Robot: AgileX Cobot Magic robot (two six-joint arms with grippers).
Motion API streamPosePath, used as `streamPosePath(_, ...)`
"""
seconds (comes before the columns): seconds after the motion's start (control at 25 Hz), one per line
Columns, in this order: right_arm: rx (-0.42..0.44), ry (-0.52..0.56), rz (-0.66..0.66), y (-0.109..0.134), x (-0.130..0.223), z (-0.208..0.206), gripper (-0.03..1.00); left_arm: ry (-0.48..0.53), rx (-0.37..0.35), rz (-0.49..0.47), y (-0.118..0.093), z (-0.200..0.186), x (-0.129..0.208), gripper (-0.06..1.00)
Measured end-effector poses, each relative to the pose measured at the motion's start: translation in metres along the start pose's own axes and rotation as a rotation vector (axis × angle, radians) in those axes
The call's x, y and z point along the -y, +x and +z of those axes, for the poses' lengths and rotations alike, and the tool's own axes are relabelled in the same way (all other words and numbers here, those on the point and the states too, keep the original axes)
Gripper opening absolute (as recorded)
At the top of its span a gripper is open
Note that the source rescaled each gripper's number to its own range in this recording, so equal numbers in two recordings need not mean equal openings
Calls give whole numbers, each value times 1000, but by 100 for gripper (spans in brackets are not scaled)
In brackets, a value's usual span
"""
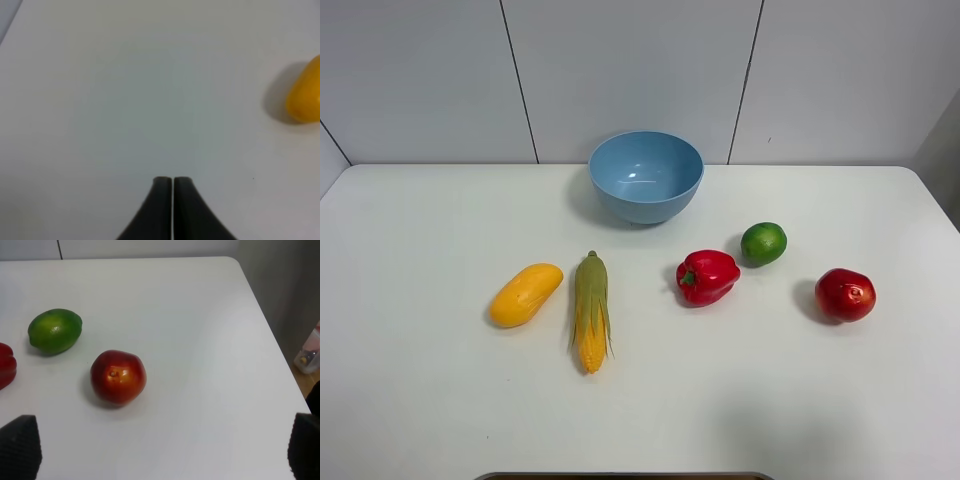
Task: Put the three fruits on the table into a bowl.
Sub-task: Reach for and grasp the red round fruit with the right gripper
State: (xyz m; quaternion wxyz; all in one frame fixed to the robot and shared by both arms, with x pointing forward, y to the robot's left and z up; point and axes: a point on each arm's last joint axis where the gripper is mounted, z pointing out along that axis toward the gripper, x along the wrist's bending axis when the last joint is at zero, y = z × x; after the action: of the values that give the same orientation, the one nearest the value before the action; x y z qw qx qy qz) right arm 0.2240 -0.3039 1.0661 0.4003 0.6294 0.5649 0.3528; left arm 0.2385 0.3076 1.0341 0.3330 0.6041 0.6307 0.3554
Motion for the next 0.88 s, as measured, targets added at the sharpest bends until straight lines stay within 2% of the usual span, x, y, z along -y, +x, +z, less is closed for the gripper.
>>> streamPosePath(0.88,1,0,0,0,0,0,100,0,1,-1,0,0,0,0)
